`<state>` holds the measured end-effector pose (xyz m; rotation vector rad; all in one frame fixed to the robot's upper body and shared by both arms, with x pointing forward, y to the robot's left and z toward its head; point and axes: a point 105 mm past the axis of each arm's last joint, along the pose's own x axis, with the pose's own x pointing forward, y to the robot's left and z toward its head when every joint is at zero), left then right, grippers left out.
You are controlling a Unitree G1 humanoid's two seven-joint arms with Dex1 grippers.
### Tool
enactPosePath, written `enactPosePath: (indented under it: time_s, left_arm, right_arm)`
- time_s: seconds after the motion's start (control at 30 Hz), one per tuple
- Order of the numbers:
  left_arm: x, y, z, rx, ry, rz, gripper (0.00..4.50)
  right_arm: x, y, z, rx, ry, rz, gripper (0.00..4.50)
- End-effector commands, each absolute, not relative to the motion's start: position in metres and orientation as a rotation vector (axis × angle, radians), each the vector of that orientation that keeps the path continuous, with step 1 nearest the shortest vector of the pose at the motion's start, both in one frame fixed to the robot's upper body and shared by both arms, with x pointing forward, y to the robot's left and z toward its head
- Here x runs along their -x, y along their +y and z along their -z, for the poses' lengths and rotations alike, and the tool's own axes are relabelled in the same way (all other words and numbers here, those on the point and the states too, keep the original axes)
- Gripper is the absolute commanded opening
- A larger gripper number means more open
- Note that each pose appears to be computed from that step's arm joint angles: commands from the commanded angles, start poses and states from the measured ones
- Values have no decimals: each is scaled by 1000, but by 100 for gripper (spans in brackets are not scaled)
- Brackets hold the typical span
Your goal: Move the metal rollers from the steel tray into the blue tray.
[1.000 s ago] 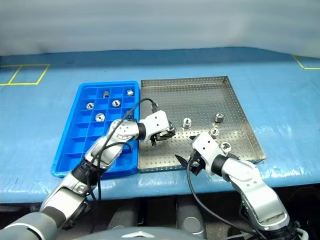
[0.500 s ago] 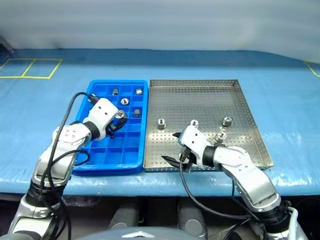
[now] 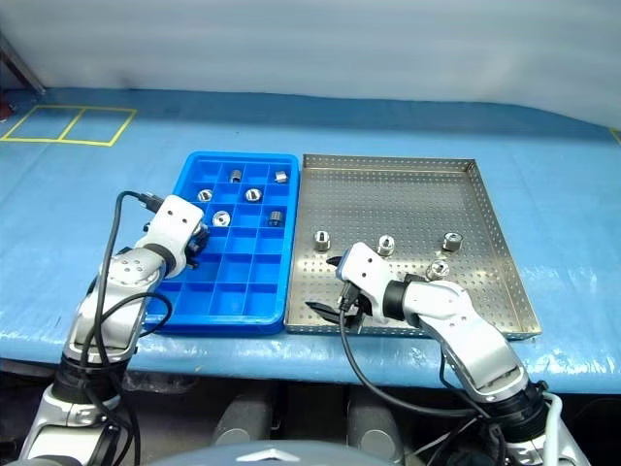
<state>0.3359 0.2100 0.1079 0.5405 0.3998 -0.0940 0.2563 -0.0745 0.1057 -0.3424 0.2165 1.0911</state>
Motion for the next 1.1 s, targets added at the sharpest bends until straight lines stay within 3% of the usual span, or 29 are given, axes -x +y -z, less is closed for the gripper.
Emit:
enactPosePath:
  time_s: [0.03, 0.57, 0.6, 0.77, 0.9, 1.0, 1.1]
  left_arm:
    - [-340, 213, -123, -565, 342, 51, 186]
    - [-333, 225, -121, -581, 366, 27, 186]
    - [-332, 225, -121, -584, 365, 29, 258]
    - [-340, 214, -136, -500, 262, 13, 409]
    - [-346, 178, -161, -330, 84, 167, 409]
    - [-339, 124, -177, -216, -7, 462, 409]
    - [-332, 78, -174, -278, 5, 727, 409]
  right_arm:
    - [-256, -73, -115, 350, 163, -1080, 450]
    - [-259, -72, -113, 359, 164, -1074, 450]
    - [-259, -72, -112, 360, 165, -1073, 450]
    - [-258, -72, -112, 364, 166, -1068, 450]
    - [-257, -75, -112, 363, 167, -1043, 450]
    - [-256, -82, -113, 358, 169, -1009, 450]
    - [-254, -87, -113, 353, 174, -976, 450]
